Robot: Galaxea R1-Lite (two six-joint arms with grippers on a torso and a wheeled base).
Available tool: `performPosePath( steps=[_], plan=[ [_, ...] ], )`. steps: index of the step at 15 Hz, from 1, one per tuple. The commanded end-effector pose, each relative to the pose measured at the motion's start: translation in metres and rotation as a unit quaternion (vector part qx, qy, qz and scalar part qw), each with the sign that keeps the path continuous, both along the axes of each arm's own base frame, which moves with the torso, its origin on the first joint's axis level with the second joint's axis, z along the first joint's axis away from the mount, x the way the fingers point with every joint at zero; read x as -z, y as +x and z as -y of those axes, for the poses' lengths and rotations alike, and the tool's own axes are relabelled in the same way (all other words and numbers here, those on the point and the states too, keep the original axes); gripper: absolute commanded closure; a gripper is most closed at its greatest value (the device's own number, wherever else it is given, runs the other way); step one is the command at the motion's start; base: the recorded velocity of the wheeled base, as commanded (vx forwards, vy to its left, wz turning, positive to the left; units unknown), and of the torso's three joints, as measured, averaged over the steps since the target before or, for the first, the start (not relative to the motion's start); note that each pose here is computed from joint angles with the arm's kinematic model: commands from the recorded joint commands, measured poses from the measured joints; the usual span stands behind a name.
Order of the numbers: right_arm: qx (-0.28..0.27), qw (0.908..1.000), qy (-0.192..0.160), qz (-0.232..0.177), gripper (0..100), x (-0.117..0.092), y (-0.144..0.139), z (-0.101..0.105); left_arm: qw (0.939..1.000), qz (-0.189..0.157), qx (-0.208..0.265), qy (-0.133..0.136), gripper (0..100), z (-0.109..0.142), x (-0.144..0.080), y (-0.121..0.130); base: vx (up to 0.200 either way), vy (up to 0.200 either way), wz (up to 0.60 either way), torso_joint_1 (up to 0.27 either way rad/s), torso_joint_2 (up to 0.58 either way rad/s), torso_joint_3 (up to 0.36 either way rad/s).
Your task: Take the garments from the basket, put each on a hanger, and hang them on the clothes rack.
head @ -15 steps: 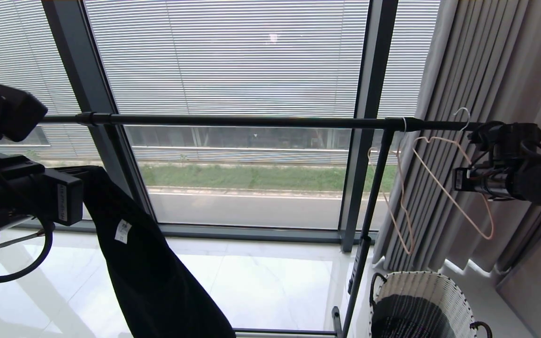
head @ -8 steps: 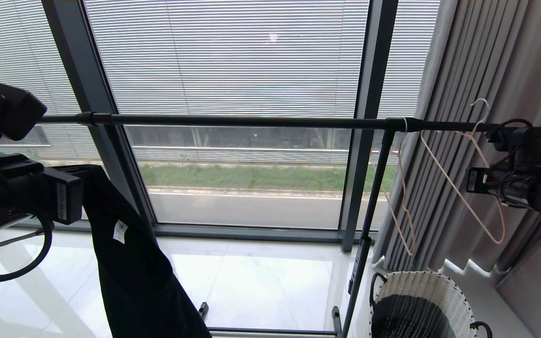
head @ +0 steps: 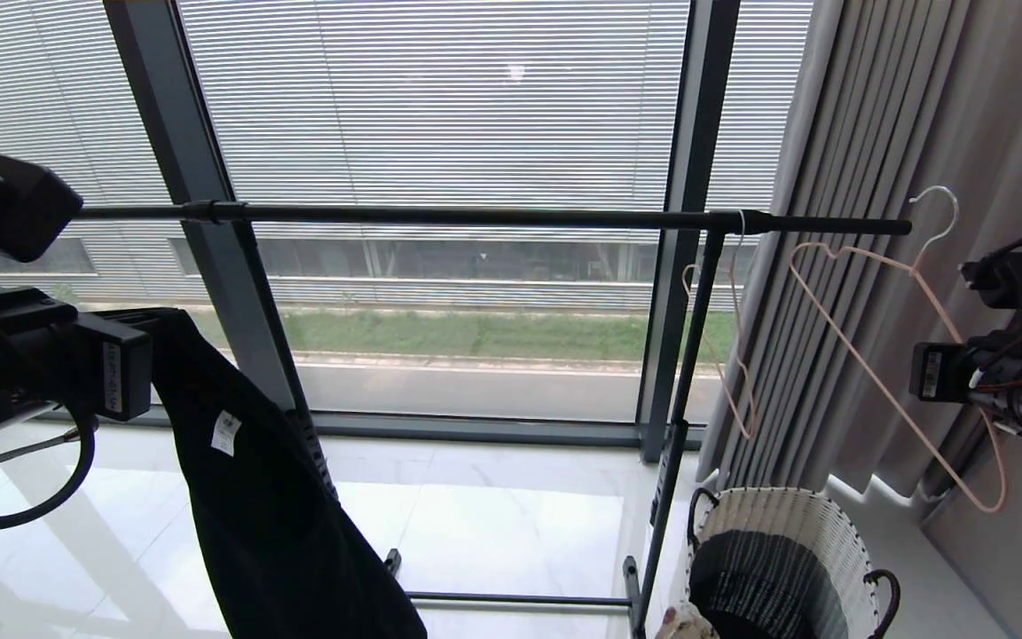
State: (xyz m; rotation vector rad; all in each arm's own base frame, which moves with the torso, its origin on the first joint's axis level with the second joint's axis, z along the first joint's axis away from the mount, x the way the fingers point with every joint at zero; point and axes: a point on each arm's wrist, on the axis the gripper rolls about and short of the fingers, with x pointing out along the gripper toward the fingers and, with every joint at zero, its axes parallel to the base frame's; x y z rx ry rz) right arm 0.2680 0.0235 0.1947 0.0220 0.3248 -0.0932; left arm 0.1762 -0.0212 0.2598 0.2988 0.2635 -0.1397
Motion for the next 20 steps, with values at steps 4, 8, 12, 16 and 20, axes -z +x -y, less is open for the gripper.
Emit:
performPosePath(
  steps=[4, 8, 12, 16, 20],
  plan=[
    [-0.017, 0.9993, -0.014, 0.029, 100, -0.017, -0.017, -0.004, 1.0000, 0.003, -0.001, -0.001, 100, 0.000, -0.001, 0.000, -0.200, 0.000, 0.00, -0.001, 0.00, 0.004],
    [-0.038, 0.9988, -0.015, 0.028, 100, -0.022, -0.028, -0.012, 1.0000, 0.001, -0.001, -0.001, 100, 0.000, -0.001, 0.001, -0.200, 0.000, 0.00, 0.004, 0.01, 0.001],
    [-0.069, 0.9972, -0.012, 0.026, 100, -0.026, -0.038, -0.024, 1.0000, -0.002, 0.001, -0.002, 100, 0.000, 0.001, 0.001, -0.100, 0.000, 0.00, 0.001, 0.00, 0.001],
    [-0.173, 0.9848, 0.006, 0.013, 100, -0.018, -0.055, -0.038, 0.9999, -0.009, 0.012, -0.005, 100, 0.002, 0.004, 0.003, 0.000, 0.000, 0.00, 0.000, 0.00, 0.000],
    [-0.316, 0.9486, -0.008, -0.003, 100, -0.001, -0.086, -0.053, 0.9988, -0.034, 0.015, -0.031, 100, 0.017, 0.005, 0.036, 0.000, 0.000, 0.00, 0.000, 0.00, 0.000]
  ],
)
